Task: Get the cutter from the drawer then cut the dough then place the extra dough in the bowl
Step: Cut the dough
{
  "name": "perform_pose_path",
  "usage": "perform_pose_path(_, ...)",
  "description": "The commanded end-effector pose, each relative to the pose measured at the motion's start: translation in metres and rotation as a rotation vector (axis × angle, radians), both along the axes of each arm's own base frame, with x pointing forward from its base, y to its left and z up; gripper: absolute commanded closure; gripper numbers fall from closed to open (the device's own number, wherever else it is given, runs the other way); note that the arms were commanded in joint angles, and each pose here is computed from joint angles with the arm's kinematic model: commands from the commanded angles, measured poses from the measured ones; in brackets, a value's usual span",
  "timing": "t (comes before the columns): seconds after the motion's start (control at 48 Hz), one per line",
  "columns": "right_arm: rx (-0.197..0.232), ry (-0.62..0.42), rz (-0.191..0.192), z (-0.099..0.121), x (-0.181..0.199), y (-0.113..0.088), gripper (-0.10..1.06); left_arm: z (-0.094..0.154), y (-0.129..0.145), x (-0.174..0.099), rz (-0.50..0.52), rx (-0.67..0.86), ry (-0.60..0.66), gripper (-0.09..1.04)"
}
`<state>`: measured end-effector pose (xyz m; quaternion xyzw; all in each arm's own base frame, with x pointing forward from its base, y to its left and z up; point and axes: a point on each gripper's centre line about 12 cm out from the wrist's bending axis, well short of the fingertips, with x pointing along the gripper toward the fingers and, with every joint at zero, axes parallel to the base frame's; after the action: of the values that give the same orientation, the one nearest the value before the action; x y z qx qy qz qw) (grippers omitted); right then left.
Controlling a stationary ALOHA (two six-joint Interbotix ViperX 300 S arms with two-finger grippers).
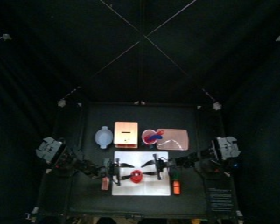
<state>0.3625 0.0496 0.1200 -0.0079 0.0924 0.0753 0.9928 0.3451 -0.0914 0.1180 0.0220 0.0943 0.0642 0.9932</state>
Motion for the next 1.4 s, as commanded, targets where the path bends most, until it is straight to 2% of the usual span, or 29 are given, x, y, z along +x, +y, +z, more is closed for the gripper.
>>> perform_pose_path(0.021,0.021,-0.044,-0.001,0.008,0.007,0.009,0.18,-0.003,-0.004,0.007,0.009,-0.005,-0.006,0.12)
perform_pose_path(0.125,0.032,-0.051,0.010,0.011,0.007,0.017,0.18,-0.008,-0.010,0.008,0.003,-0.006,0.004,0.12)
perform_pose_path(0.208,0.040,-0.054,0.005,0.013,0.007,0.021,0.18,-0.007,-0.016,0.006,-0.008,-0.011,0.004,0.12)
perform_pose_path(0.333,0.037,-0.053,-0.014,0.012,0.008,0.018,0.18,-0.007,-0.018,0.000,0.002,-0.021,0.010,0.12)
perform_pose_path(0.542,0.038,-0.045,-0.014,0.010,0.009,0.019,0.18,0.006,-0.015,-0.004,0.009,-0.035,-0.015,0.12)
perform_pose_path(0.75,0.045,-0.006,-0.025,-0.004,0.010,0.017,0.18,0.001,-0.017,-0.001,0.003,-0.029,-0.006,0.12)
perform_pose_path(0.917,0.047,-0.003,-0.027,-0.007,0.013,0.018,0.18,-0.001,-0.018,0.003,0.008,-0.028,-0.006,0.12)
perform_pose_path(0.979,0.046,-0.003,-0.024,-0.007,0.013,0.018,0.18,-0.001,-0.018,0.004,0.005,-0.028,-0.008,0.12)
perform_pose_path(1.042,0.020,-0.009,-0.003,-0.006,0.013,0.022,0.18,-0.002,-0.019,0.005,-0.001,-0.024,-0.005,0.12)
perform_pose_path(1.167,0.020,-0.010,-0.001,-0.004,0.011,0.022,0.18,-0.007,-0.021,0.005,-0.020,-0.014,0.008,0.13)
perform_pose_path(1.396,0.060,-0.010,-0.057,-0.002,0.013,0.016,0.18,-0.014,-0.020,0.006,-0.015,-0.008,0.026,0.14)
